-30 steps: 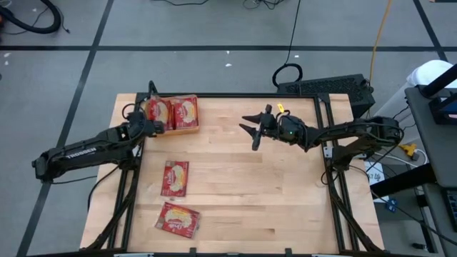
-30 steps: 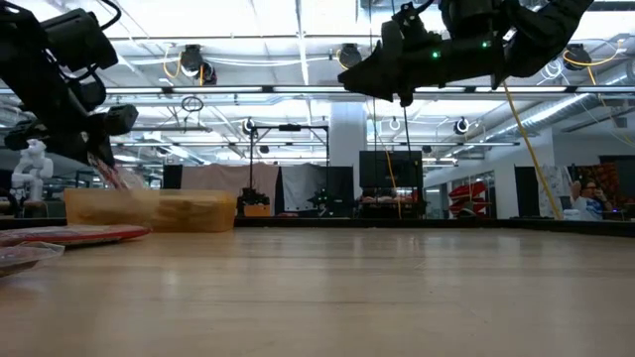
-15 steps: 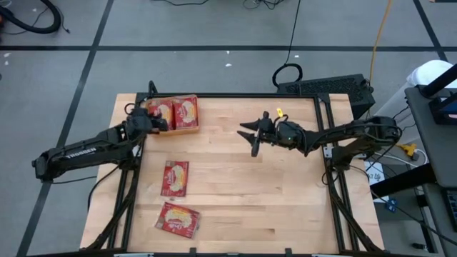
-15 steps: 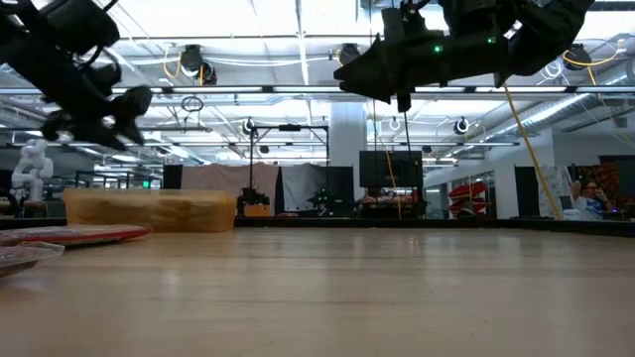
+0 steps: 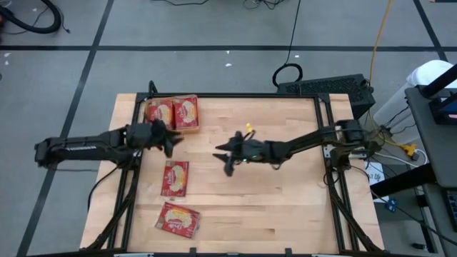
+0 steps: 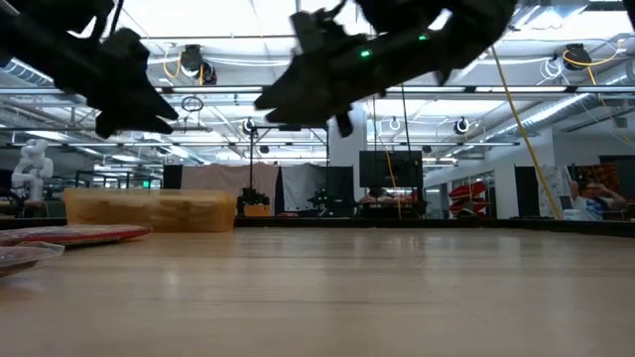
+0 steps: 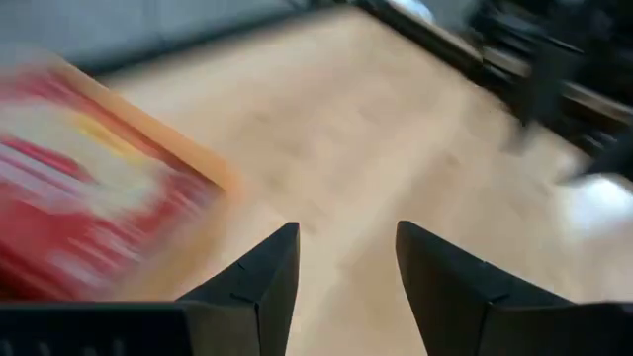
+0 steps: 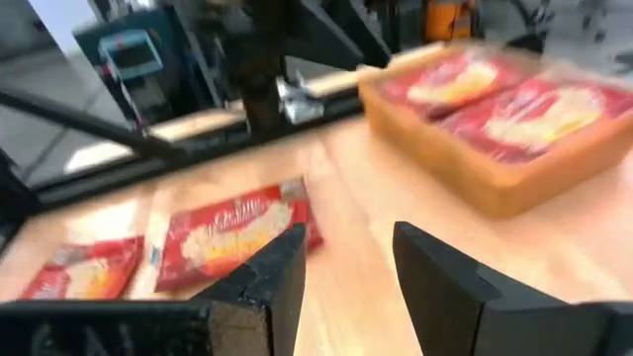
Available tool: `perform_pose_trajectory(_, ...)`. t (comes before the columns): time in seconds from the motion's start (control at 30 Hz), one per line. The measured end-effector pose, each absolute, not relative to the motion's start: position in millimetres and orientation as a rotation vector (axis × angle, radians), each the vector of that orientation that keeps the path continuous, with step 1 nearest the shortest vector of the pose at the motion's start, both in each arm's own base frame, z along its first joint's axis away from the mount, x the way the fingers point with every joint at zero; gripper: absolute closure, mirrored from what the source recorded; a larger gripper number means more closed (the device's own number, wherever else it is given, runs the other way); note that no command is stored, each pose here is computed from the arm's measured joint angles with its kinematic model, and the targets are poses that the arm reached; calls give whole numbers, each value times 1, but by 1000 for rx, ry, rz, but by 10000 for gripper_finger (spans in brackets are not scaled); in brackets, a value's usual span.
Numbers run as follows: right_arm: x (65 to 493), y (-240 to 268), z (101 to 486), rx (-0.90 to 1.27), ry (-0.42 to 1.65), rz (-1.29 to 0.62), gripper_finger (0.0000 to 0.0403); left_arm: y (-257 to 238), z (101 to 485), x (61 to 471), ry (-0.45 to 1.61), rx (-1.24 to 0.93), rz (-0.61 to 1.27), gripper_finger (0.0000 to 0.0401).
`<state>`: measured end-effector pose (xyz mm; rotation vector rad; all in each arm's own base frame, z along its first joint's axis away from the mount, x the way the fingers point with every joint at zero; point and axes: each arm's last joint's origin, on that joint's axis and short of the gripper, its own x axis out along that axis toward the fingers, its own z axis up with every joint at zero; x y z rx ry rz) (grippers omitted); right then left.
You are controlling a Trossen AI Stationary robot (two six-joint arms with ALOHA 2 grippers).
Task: Sort popcorn bags into baskets
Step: Put the red popcorn bag into the orange bin
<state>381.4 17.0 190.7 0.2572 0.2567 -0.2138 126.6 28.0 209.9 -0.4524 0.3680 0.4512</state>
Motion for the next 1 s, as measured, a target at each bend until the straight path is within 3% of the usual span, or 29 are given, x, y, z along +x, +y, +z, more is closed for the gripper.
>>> perform_pose_trajectory(0.17, 411, 25, 178, 252, 329, -111, 254, -1, 202, 131, 480, -507, 290, 229)
perform_pose_trajectory(0.4, 415, 26, 171, 265, 378, -92, 254, -28, 176, 128, 719, -550, 371, 229)
perform_pose_trajectory(0.6, 414, 33, 169, 233, 418, 29, 254, -53, 160, 134, 847, -541, 295, 229)
perform_pose_trajectory(0.8, 410, 44, 163, 234, 473, -12, 254, -68, 135, 135, 1009, -502, 374, 229)
perform_pose_trajectory(1.0, 408, 58, 163, 204, 474, -48, 254, -76, 117, 146, 1008, -464, 458, 229)
